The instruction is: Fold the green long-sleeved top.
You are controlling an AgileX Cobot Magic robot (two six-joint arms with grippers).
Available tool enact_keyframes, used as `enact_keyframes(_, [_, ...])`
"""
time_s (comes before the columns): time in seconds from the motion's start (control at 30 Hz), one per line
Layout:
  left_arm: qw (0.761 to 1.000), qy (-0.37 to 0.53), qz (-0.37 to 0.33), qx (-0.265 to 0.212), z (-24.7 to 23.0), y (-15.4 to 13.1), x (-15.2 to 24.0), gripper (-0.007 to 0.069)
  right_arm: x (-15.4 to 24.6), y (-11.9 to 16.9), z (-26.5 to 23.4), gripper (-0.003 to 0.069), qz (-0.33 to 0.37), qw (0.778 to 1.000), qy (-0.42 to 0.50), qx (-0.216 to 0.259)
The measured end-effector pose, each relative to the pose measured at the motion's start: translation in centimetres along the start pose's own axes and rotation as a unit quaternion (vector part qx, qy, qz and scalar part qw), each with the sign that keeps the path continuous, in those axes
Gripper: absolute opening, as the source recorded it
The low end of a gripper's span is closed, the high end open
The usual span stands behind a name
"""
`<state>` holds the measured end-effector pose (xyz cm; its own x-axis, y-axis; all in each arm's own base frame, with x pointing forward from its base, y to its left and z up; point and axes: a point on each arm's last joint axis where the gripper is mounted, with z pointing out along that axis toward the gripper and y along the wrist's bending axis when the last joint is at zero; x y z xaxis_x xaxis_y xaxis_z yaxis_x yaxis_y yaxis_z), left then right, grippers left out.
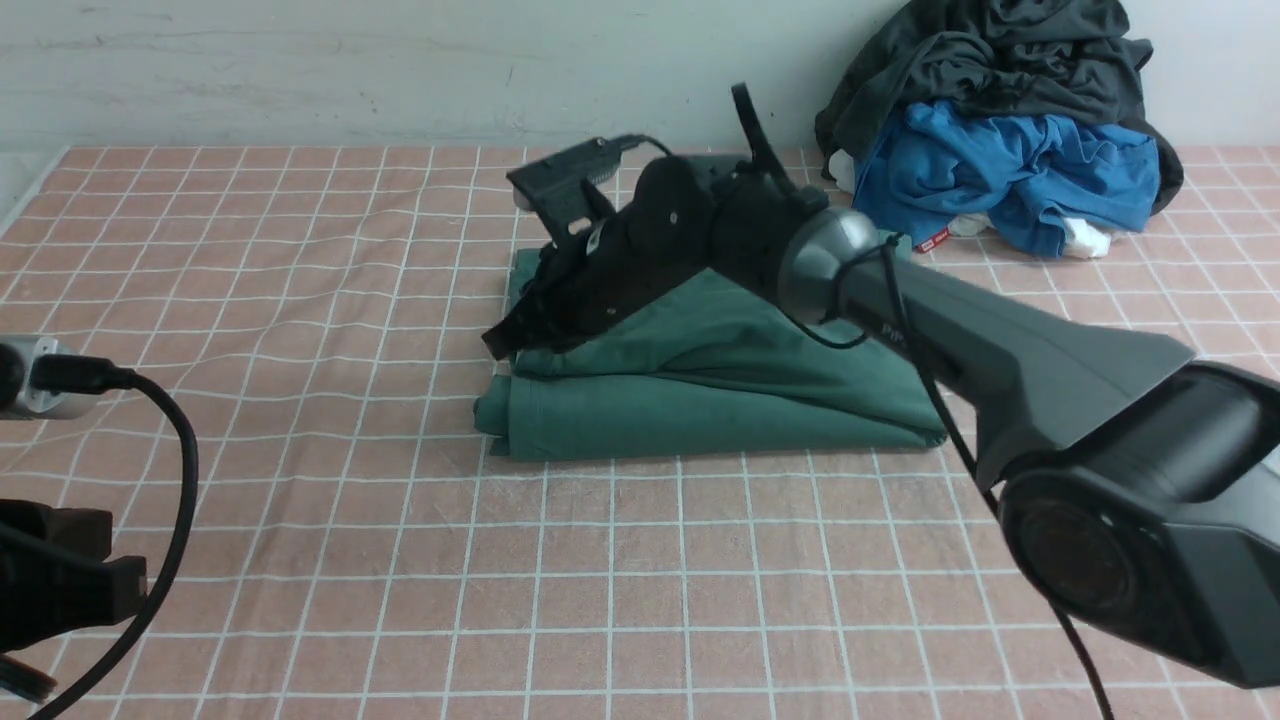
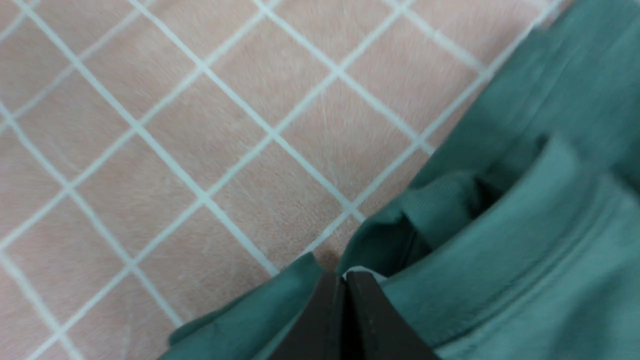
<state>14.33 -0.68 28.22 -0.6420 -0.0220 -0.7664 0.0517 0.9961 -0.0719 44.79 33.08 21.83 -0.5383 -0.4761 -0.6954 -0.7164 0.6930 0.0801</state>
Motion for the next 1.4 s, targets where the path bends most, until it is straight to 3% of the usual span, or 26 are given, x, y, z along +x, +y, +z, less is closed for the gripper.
enact_keyframes(0.07, [1.000, 0.000, 0.000, 0.000, 0.0, 0.0, 0.0, 0.0069, -2.0, 0.3, -3.5, -0.0011, -0.029, 0.999, -0.004, 0.016])
enact_keyframes(0.13, [1.000, 0.000, 0.000, 0.000, 0.0, 0.0, 0.0, 0.0069, -4.9, 0.7, -10.6, -0.0011, -0.073, 0.995, -0.020, 0.057])
enact_keyframes(0.17, [1.000, -0.001, 0.000, 0.000, 0.0, 0.0, 0.0, 0.0069, -5.2, 0.7, -11.2, -0.0011, -0.077, 0.995, -0.022, 0.061])
enact_keyframes(0.27, [1.000, -0.004, 0.000, -0.001, 0.0, 0.0, -0.1, 0.0069, -7.5, 0.9, -22.1, -0.0013, -0.116, 0.981, -0.056, 0.148])
enact_keyframes(0.3, [1.000, -0.005, 0.000, -0.001, 0.0, 0.0, -0.1, 0.0069, -7.6, 0.9, -22.6, -0.0013, -0.117, 0.979, -0.060, 0.152])
enact_keyframes(0.4, [1.000, -0.007, 0.000, -0.001, 0.0, 0.0, -0.1, 0.0069, -7.7, -0.8, -30.3, -0.0013, -0.095, 0.967, -0.098, 0.214])
enact_keyframes(0.5, [1.000, -0.007, 0.000, -0.001, 0.0, 0.0, -0.1, 0.0069, -6.6, -2.5, -34.6, -0.0013, -0.054, 0.965, -0.113, 0.229])
enact_keyframes(0.6, [1.000, -0.007, 0.000, -0.001, 0.0, 0.0, -0.1, 0.0069, -4.7, -2.4, -38.1, -0.0013, -0.020, 0.972, -0.120, 0.201])
enact_keyframes(0.73, [1.000, -0.007, 0.000, -0.001, 0.0, 0.0, -0.1, 0.0069, -2.4, -1.0, -40.4, -0.0013, -0.013, 0.972, -0.152, 0.178])
enact_keyframes(0.87, [1.000, -0.007, 0.000, -0.001, 0.0, 0.0, -0.1, 0.0069, 1.3, 0.5, -41.8, -0.0013, -0.019, 0.955, -0.225, 0.191])
enact_keyframes(1.03, [1.000, -0.007, 0.000, -0.001, 0.0, 0.0, -0.1, 0.0069, 10.2, 2.2, -40.5, -0.0013, -0.009, 0.919, -0.328, 0.218])
enact_keyframes(1.13, [1.000, -0.007, 0.000, -0.001, 0.0, 0.0, -0.1, 0.0069, 14.4, 2.4, -38.4, -0.0013, 0.000, 0.922, -0.317, 0.222])
enact_keyframes(1.23, [1.000, -0.007, 0.000, -0.001, 0.0, 0.0, -0.1, 0.0069, 20.1, 2.5, -34.8, -0.0013, 0.018, 0.939, -0.266, 0.217])
enact_keyframes(1.4, [1.000, -0.007, 0.000, -0.001, 0.0, 0.0, -0.1, 0.0069, 24.1, 3.0, -32.9, -0.0013, 0.049, 0.950, -0.232, 0.204])
